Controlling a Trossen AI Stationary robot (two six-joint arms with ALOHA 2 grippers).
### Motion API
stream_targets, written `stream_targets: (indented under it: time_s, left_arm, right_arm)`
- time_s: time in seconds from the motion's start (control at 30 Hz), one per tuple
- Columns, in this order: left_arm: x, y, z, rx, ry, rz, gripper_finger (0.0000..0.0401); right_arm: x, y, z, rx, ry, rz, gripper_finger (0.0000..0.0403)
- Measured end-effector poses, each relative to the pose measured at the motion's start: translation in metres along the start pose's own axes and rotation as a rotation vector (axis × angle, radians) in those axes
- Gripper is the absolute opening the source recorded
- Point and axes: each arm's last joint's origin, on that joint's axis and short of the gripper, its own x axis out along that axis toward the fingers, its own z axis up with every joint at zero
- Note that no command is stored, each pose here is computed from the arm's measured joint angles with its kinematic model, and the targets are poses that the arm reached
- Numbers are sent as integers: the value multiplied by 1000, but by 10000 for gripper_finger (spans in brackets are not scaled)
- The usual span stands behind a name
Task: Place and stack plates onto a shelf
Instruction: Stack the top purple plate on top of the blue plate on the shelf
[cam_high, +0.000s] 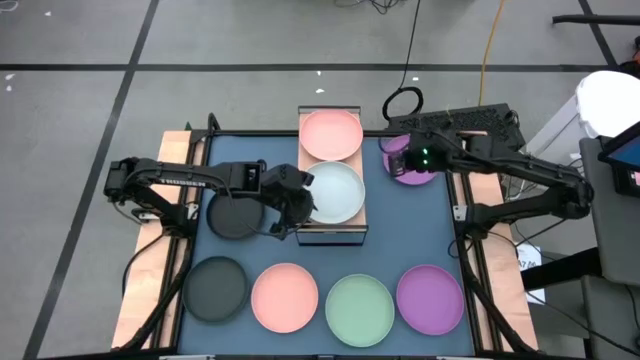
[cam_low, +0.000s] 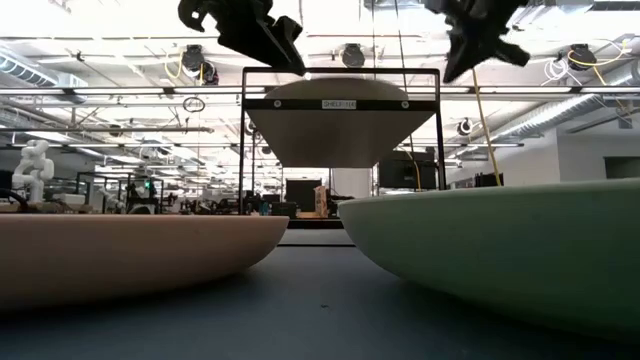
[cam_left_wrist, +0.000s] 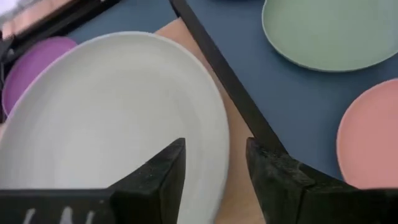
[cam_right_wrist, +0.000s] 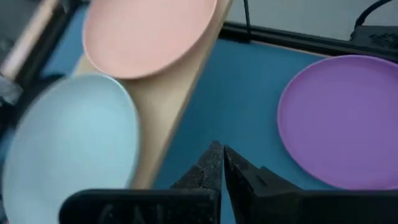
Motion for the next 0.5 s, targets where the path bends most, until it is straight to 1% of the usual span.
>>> stream_targets:
  time_s: [0.1, 0.2, 0.37, 0.5]
  left_arm:
    - [-13, -1, 3, -83, -22, 12, 175]
    - [-32, -2, 7, -161, -58, 29, 175]
    - [-64, -1, 14, -328, -123, 121, 175]
    - [-83, -3, 12, -445, -139, 210, 175]
  right_arm:
    - [15, -7, 6, -91, 60, -50, 23]
    - [38, -20, 3, -156, 148, -100, 50]
    - [78, -48, -17, -114, 318, -127, 102]
    - [100, -68, -36, -83, 360, -157, 139]
